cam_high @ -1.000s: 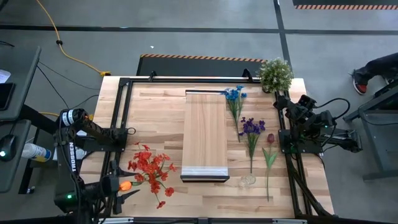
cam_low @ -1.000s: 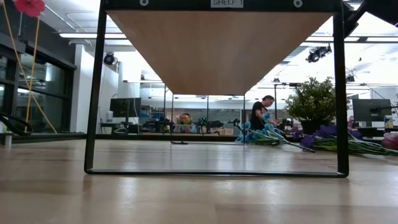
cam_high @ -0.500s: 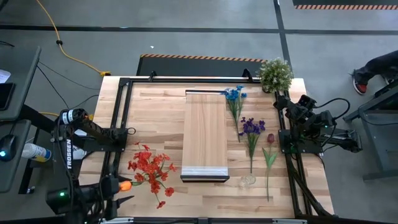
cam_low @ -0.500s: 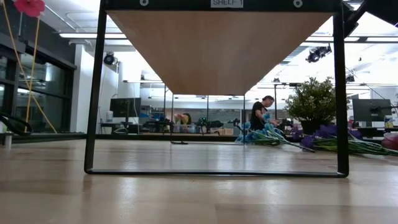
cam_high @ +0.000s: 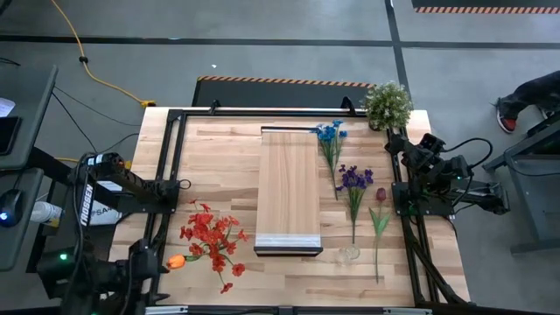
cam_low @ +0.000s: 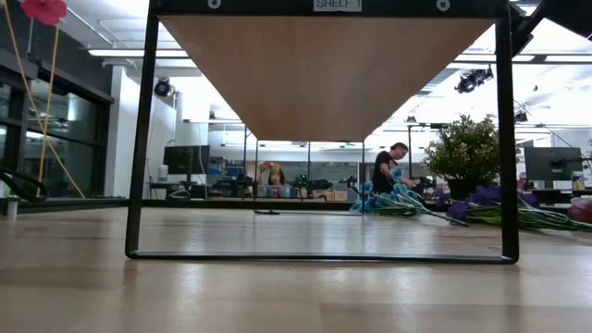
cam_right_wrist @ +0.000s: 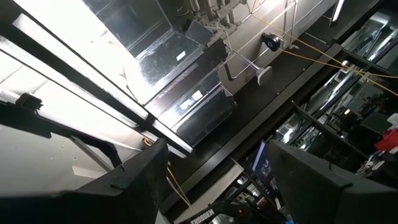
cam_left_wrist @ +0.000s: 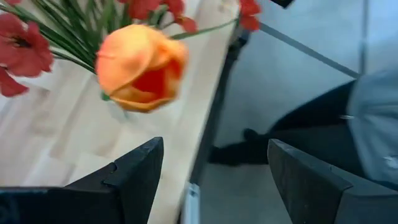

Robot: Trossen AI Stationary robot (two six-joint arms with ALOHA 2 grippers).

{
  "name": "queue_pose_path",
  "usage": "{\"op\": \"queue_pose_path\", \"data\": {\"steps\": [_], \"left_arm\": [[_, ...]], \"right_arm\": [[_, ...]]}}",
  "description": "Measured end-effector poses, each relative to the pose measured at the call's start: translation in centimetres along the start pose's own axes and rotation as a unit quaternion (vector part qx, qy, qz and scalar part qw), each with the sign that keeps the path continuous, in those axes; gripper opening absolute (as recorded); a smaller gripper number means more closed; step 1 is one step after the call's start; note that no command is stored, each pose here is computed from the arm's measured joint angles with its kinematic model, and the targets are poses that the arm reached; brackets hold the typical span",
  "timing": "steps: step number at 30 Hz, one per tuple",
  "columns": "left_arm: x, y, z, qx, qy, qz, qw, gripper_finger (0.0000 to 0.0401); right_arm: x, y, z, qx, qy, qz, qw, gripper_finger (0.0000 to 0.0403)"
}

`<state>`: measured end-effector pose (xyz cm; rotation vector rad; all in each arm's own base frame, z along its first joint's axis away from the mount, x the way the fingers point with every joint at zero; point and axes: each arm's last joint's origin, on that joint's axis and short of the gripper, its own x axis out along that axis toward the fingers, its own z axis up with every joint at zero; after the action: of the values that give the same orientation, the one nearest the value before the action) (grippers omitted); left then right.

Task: Pick and place flowers into a vace then onto a shelf
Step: Put the blue flowers into the right transparent vase

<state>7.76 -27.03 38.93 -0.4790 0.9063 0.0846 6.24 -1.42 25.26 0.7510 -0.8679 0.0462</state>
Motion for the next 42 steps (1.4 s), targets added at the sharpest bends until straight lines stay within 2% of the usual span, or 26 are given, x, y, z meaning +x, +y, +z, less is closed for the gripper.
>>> {"op": "queue_pose_path", "data": {"steps": [5,12,17,22,27,34,37,42], "left_arm": [[-2.2,-0.6,1.5,-0.025,0.016,-0.041,0.999,0.0320],[-5.5,-0.9,3.9,-0.014,0.001,-0.099,0.995,0.0319],[-8.1,-0.7,6.0,0.024,-0.059,-0.142,0.988,0.0321],[-10.6,-0.1,8.2,0.087,-0.146,-0.157,0.973,0.0319],[-12.3,0.9,9.8,0.129,-0.234,-0.140,0.954,0.0321],[-13.8,4.3,11.6,0.127,-0.351,-0.054,0.926,0.0320],[-14.4,5.4,12.3,0.119,-0.377,-0.038,0.918,0.0321],[-14.4,6.8,14.1,0.107,-0.388,0.000,0.915,0.0319]], "right_arm": [[0.0,0.0,0.0,0.000,0.000,0.000,1.000,0.0268],[0.0,0.0,0.0,-0.001,0.000,0.000,1.000,0.0268],[0.0,0.0,0.0,-0.019,0.001,0.000,1.000,0.0267],[0.0,0.0,0.0,-0.052,0.001,0.000,0.999,0.0268],[0.0,0.0,0.0,-0.082,-0.003,-0.004,0.997,0.0266],[0.7,0.6,0.5,-0.150,0.019,-0.024,0.988,0.0267],[1.7,1.8,1.5,-0.187,0.048,-0.057,0.980,0.0266],[4.1,4.5,3.8,-0.251,0.099,-0.121,0.955,0.0266]]}}
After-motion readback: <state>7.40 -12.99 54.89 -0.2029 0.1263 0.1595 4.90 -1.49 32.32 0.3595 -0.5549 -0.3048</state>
